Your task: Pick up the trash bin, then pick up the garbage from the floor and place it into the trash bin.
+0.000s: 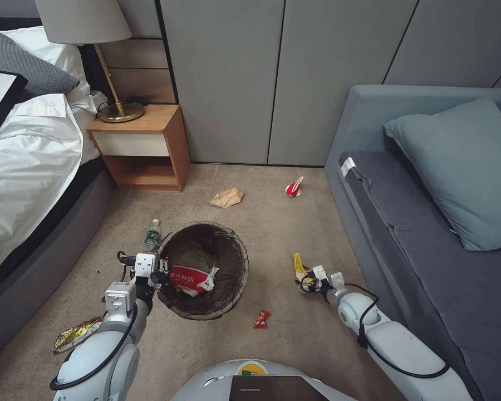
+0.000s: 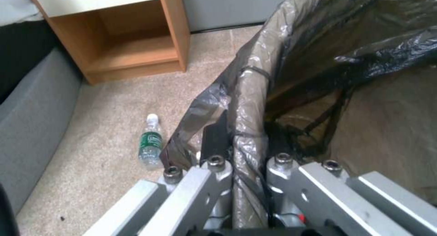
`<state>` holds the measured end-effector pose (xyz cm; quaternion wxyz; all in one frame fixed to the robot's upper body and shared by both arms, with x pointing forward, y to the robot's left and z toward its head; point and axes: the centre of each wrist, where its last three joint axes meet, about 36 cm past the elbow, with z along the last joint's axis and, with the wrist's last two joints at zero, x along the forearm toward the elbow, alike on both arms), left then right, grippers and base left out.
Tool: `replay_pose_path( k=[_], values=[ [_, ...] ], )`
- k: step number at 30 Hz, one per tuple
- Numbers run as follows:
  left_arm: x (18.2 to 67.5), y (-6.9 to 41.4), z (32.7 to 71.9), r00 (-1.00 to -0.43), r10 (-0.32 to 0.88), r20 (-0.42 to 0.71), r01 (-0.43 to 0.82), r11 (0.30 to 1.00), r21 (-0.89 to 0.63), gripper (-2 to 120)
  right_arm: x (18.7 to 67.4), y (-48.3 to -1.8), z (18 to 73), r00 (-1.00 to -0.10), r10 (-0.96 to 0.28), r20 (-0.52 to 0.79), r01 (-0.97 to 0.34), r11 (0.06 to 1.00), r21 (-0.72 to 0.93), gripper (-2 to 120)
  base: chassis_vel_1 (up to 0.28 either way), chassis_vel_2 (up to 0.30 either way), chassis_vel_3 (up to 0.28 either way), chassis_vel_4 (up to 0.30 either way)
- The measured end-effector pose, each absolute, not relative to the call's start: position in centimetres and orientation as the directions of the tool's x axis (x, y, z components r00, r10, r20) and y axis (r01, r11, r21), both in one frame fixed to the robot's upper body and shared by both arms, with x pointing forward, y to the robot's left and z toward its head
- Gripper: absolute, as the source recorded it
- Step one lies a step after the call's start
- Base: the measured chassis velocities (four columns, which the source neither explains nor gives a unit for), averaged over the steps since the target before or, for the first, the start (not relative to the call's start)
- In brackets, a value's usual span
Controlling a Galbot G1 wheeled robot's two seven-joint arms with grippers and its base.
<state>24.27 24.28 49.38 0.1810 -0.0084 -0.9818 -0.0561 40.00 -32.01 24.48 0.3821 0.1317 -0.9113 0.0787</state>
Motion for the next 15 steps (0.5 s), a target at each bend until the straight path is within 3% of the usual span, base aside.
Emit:
replay_pose_path(
  k=[15],
  values=[
    [23.7,24.4,49.8,-0.931,-0.002,0.365,0.039,0.994,0.104,3,41.0,-31.6,21.9,-0.642,-0.137,0.754,-0.262,0.964,-0.049,100,0.0,0.0,0.0,0.0]
  ],
)
